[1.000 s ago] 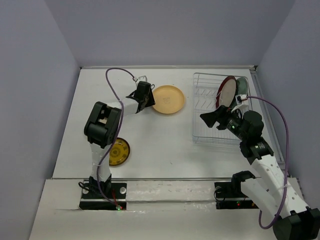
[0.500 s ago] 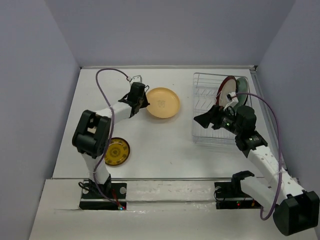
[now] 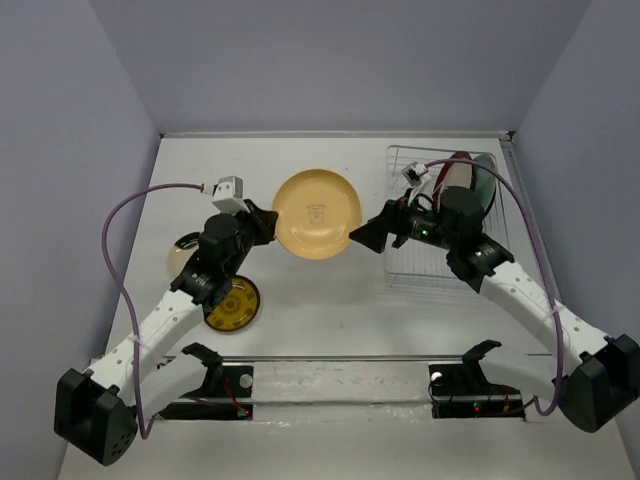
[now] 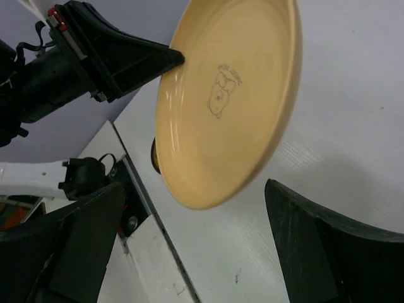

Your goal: Load the plates into the dish rack

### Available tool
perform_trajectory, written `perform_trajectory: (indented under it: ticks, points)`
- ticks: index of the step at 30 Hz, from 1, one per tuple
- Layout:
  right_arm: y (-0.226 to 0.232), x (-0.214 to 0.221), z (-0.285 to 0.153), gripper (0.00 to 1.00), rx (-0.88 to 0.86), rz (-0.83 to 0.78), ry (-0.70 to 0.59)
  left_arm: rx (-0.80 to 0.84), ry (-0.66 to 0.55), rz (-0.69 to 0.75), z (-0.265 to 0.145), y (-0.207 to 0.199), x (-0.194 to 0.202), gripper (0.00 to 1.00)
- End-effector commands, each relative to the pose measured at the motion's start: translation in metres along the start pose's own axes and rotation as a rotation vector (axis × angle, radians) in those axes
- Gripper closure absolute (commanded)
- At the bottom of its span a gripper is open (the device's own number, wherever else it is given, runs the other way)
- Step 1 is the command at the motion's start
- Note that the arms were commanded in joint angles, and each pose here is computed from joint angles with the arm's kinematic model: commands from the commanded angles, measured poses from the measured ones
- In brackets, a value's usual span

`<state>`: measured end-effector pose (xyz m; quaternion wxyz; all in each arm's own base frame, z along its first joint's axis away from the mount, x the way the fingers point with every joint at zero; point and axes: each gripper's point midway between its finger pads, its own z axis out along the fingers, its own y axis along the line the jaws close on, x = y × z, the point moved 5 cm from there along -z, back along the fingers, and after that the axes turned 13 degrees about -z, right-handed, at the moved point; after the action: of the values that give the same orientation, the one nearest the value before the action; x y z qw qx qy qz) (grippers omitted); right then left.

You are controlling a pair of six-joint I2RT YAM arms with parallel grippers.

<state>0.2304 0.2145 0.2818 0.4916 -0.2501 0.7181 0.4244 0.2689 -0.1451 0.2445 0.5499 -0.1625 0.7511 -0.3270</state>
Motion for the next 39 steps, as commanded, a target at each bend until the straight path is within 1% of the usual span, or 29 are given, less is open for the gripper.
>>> perform_trajectory:
  ticks: [1, 5, 12, 14, 15, 16, 17, 19, 20, 22, 23, 24, 26, 27, 28, 29, 30, 32, 33, 36, 37, 39]
  points:
    - [0.025, -0.018, 0.025, 0.02, -0.064, -0.077, -0.013, 0.087, 0.003, -0.033, -0.017, -0.007, 0.003, 0.94]
    - [0.016, -0.01, 0.043, 0.02, 0.007, -0.06, 0.009, 0.127, -0.007, -0.046, -0.029, -0.01, 0.001, 0.94]
    - [0.017, -0.001, 0.057, 0.02, 0.025, -0.062, 0.027, 0.177, -0.018, -0.065, -0.038, -0.016, -0.001, 0.94]
    - [0.016, -0.002, 0.059, 0.04, 0.031, -0.061, 0.021, 0.183, -0.01, -0.066, -0.038, -0.016, 0.001, 0.94]
    - [0.016, -0.001, 0.06, 0.07, 0.031, -0.057, 0.021, 0.192, -0.009, -0.069, -0.038, -0.017, 0.001, 0.94]
    - [0.016, -0.004, 0.061, 0.25, 0.027, -0.057, 0.007, 0.203, 0.007, -0.07, -0.038, -0.018, 0.004, 0.94]
    - [0.017, -0.005, 0.061, 0.4, 0.028, -0.04, -0.004, 0.23, 0.042, -0.074, -0.038, -0.022, 0.008, 0.94]
    - [0.016, -0.008, 0.06, 0.75, 0.049, -0.025, -0.035, 0.243, 0.063, -0.074, -0.039, -0.024, 0.01, 0.93]
    - [0.015, -0.011, 0.059, 0.93, 0.062, -0.012, -0.051, 0.253, 0.068, -0.067, -0.042, -0.026, 0.01, 0.87]
    - [0.014, -0.021, 0.052, 0.93, 0.104, -0.023, -0.095, 0.248, 0.064, -0.055, -0.046, -0.028, 0.004, 0.72]
    - [0.009, -0.025, 0.05, 0.93, 0.157, -0.036, -0.116, 0.244, 0.062, -0.037, -0.052, -0.028, 0.002, 0.52]
    - [0.005, -0.03, 0.047, 0.93, 0.196, -0.05, -0.127, 0.261, 0.047, -0.038, -0.055, -0.033, -0.004, 0.4]
    - [-0.004, -0.041, 0.039, 0.93, 0.307, -0.102, -0.107, 0.253, 0.036, 0.0, -0.065, -0.036, -0.013, 0.2]
    - [-0.02, -0.048, 0.033, 0.93, 0.442, -0.122, -0.118, 0.228, 0.049, 0.034, -0.068, -0.032, -0.013, 0.03]
    - [-0.028, -0.047, 0.027, 0.93, 0.517, -0.142, -0.086, 0.221, 0.042, 0.054, -0.07, -0.033, -0.016, 0.01]
    - [-0.038, -0.061, 0.019, 0.93, 0.604, -0.186, -0.099, 0.225, 0.016, 0.068, -0.076, -0.037, -0.025, 0.01]
    - [-0.055, -0.069, 0.008, 0.93, 0.75, -0.207, -0.115, 0.211, 0.025, 0.088, -0.079, -0.034, -0.025, 0.01]
    - [-0.076, -0.075, -0.008, 0.93, 0.9, -0.234, -0.081, 0.196, 0.028, 0.139, -0.087, -0.029, -0.026, 0.01]
    - [-0.091, -0.089, -0.023, 0.93, 1.006, -0.25, -0.09, 0.195, 0.031, 0.155, -0.089, -0.028, -0.025, 0.01]
    - [-0.114, -0.105, -0.051, 0.93, 1.16, -0.27, -0.087, 0.177, 0.029, 0.211, -0.096, -0.015, -0.02, 0.01]
    - [-0.13, -0.108, -0.067, 0.93, 1.244, -0.26, -0.078, 0.166, 0.033, 0.217, -0.095, -0.009, -0.015, 0.01]
    - [-0.144, -0.112, -0.082, 0.93, 1.336, -0.264, -0.057, 0.196, 0.018, 0.216, -0.1, -0.012, -0.016, 0.01]
